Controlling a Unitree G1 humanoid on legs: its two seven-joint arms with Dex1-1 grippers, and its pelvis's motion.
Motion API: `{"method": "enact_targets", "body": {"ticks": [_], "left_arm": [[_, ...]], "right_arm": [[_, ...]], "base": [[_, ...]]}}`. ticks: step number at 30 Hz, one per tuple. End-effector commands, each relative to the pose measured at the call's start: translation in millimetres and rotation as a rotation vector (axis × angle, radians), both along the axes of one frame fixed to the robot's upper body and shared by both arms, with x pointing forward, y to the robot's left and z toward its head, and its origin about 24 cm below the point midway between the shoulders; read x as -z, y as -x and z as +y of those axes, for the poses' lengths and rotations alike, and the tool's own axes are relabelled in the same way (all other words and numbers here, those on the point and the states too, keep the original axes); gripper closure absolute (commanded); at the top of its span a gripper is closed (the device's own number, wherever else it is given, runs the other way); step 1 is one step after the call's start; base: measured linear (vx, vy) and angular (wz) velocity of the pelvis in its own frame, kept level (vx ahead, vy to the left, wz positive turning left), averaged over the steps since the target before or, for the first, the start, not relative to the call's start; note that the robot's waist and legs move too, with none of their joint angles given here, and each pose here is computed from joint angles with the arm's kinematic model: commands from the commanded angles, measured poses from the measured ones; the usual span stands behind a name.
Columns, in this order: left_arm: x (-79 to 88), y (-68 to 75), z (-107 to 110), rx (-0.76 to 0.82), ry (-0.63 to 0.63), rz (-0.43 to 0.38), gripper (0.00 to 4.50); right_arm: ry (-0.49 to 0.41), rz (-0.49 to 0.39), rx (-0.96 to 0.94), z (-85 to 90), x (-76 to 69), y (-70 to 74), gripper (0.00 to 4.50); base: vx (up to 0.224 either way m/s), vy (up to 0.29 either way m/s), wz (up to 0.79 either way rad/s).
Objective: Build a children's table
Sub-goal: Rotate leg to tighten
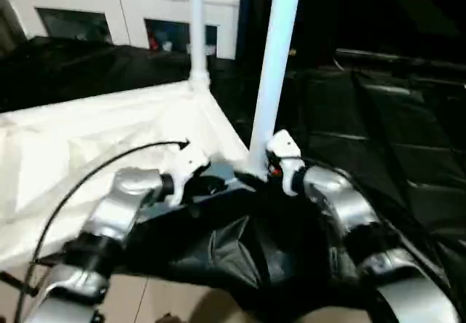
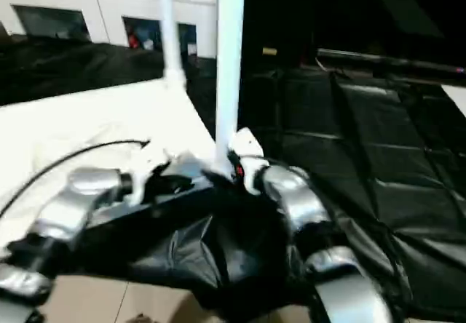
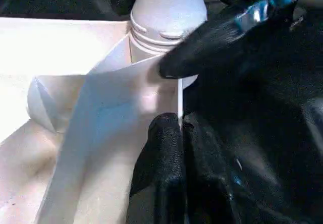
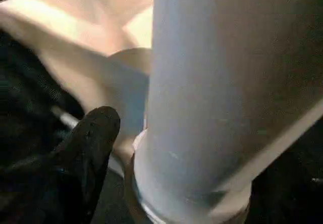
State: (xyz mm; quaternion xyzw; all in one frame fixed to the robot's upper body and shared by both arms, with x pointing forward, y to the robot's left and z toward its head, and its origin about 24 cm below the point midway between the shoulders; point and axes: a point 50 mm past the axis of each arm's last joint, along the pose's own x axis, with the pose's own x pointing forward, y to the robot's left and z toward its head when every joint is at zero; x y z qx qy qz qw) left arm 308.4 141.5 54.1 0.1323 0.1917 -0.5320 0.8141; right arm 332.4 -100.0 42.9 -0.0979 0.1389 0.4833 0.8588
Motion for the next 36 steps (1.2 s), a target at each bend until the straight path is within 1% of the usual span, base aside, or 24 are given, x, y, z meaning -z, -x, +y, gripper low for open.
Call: {"method": "enact_targets", "body": {"ticks": [1,4,11,12,13,15,18,20,22,24,29,31,34,35,36], "left_arm": [[-14.4,6.1,-18.5,0.15,0.117,-0.035,4.5],[-15.4,9.9,-7.5,0.189,0.091,-0.024,4.5],[-16.6,16.7,1.7,0.24,0.068,0.0,4.5],[-16.6,17.9,2.5,0.247,0.068,0.005,4.5],[-16.6,18.5,2.8,0.25,0.069,0.007,4.5],[-16.4,19.7,3.2,0.257,0.07,0.015,4.5],[-15.8,21.6,2.7,0.271,0.073,0.027,4.5],[-15.5,22.2,2.6,0.275,0.074,0.031,4.5],[-15.1,22.8,2.6,0.276,0.074,0.034,4.5],[-14.7,23.2,2.6,0.276,0.072,0.037,4.5],[-13.0,23.7,3.5,0.269,0.06,0.039,4.5],[-10.7,22.1,2.5,0.251,0.046,0.029,4.5],[-10.0,21.1,1.9,0.242,0.04,0.024,4.5],[-8.8,18.6,0.4,0.216,0.034,0.017,4.5],[-7.2,13.0,-3.8,0.168,0.022,-0.001,4.5]], "right_arm": [[0.005,-0.015,-0.117,4.9,-5.2,5.6,0.57],[0.025,0.008,-0.24,-6.1,-7.7,14.8,0.57],[0.032,0.035,-0.303,-12.2,-7.2,20.5,0.57],[0.025,0.037,-0.306,-11.3,-7.5,20.9,0.83],[0.021,0.039,-0.309,-10.8,-7.8,21.1,0.83],[0.012,0.045,-0.319,-9.7,-8.5,22.0,0.97],[0.007,0.06,-0.344,-8.6,-7.6,25.3,1.31],[0.006,0.065,-0.351,-8.4,-6.9,26.4,1.36],[0.005,0.07,-0.356,-8.7,-6.0,27.5,1.64],[0.004,0.074,-0.359,-9.4,-5.9,27.8,1.72],[0.002,0.078,-0.356,-9.8,-6.1,27.8,1.79],[-0.005,0.072,-0.304,-8.7,-4.7,25.0,1.8],[-0.005,0.069,-0.274,-8.1,-3.7,23.2,1.8],[-0.006,0.067,-0.216,-6.7,-1.3,19.8,1.8],[-0.012,0.053,-0.113,-2.9,2.1,13.8,1.8]], "base": [[0.0,0.0,0.0],[0.0,0.0,0.0],[0.0,0.0,0.0],[0.0,0.0,0.0],[0.0,0.0,0.0],[0.0,0.0,0.0],[0.0,0.0,0.0],[0.0,0.0,0.0],[0.0,0.0,0.0],[0.0,0.0,0.0],[0.0,0.0,0.0],[0.0,0.0,0.0],[0.0,0.0,0.0],[0.0,0.0,0.0],[0.0,0.0,0.0]]}}
